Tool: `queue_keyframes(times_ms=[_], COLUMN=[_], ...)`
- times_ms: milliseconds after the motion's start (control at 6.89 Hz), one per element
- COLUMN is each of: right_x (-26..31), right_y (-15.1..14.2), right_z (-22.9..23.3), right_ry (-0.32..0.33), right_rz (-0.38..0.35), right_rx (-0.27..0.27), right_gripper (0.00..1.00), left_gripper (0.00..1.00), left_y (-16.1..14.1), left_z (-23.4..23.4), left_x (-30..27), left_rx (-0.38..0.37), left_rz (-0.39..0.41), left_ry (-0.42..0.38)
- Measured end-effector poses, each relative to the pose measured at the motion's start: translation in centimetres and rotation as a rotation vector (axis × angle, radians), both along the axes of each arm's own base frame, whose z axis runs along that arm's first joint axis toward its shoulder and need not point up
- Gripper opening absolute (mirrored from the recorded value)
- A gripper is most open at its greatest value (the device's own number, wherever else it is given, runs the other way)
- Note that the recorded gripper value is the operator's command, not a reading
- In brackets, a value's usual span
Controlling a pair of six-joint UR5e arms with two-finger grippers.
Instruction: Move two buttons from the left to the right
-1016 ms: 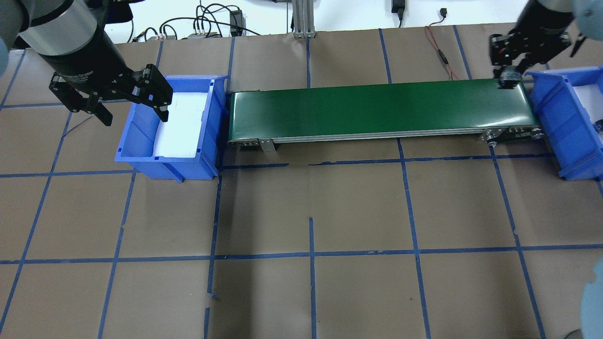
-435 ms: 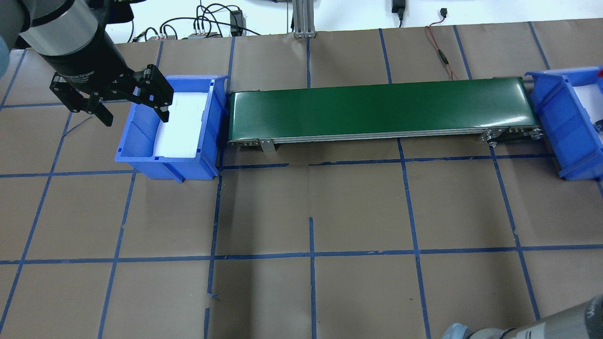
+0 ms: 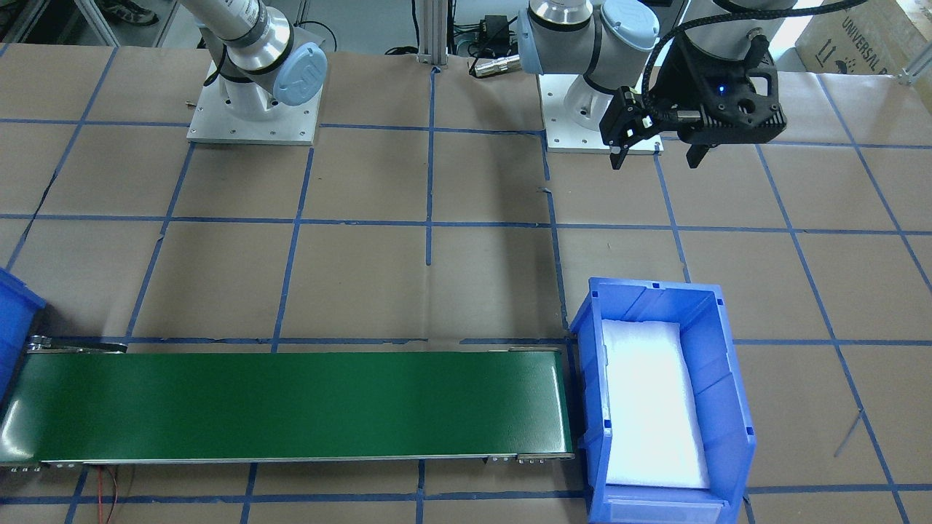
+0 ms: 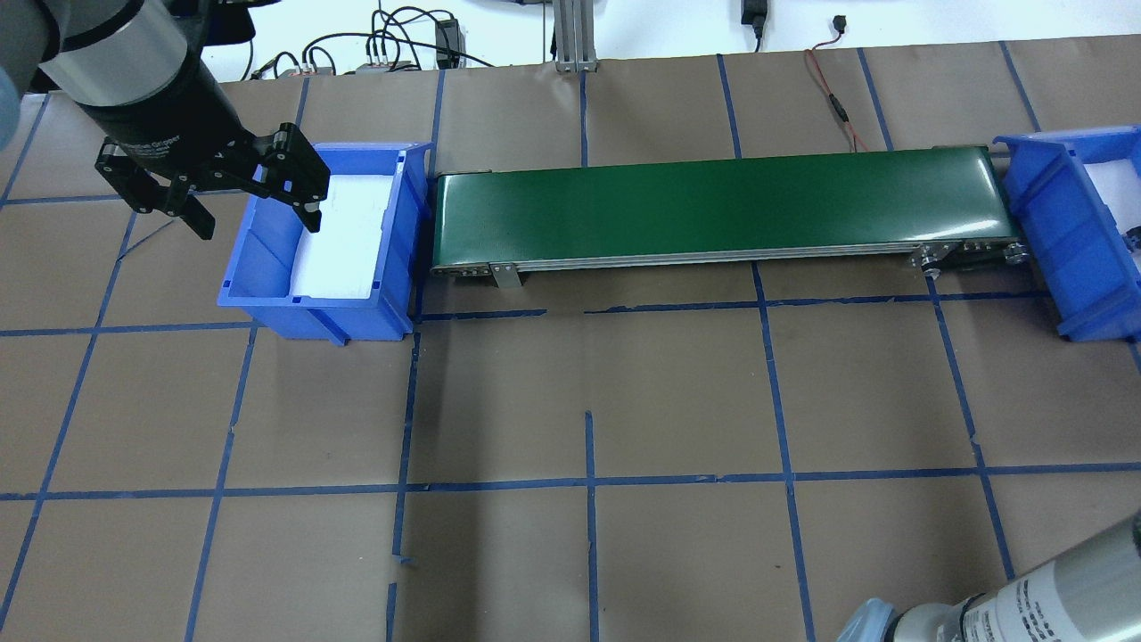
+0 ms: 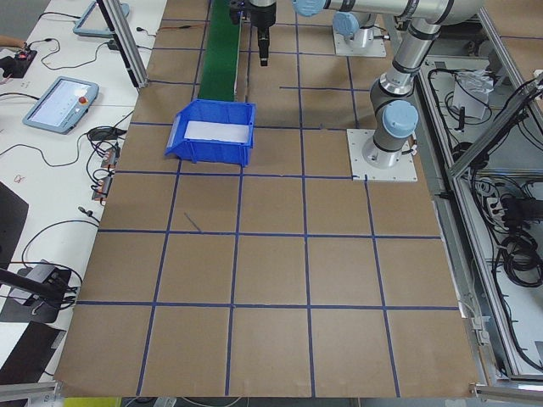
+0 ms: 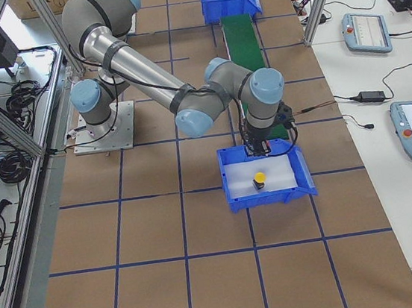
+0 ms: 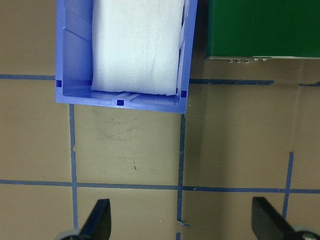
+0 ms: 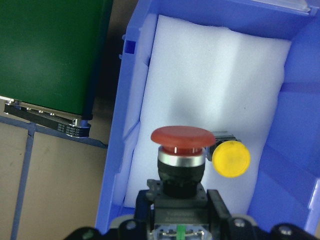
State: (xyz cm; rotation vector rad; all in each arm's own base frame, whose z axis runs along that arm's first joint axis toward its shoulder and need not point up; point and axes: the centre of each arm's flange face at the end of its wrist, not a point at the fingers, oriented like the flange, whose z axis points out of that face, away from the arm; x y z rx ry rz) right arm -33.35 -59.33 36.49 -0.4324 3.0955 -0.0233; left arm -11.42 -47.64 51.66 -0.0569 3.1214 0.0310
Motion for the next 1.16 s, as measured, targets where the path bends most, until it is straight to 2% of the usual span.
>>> queue_keyframes(times_ms=[435, 726, 1161], right_x=[-3.5, -4.4, -4.1], right_y=[-1.6, -2.3, -1.9], right_z=[-2.2, -2.5, -4.0], right_ry=[0.024, 0.046, 0.028], right_rz=[0.067, 0.068, 0.059], right_rx=[-0.017, -0.029, -0.013], right_gripper=[0.14, 0.15, 0.17], left_gripper=[1.0, 1.0, 1.0], left_y=[0.0, 0.1, 0.3], left_z=[0.0, -0.2, -0.5], left_x=[0.0, -0.2, -0.4], left_rx=[0.0, 0.006, 0.013], left_rz=[-0.002, -0.006, -0.011], left_ry=[-0.004, 0.0, 0.0])
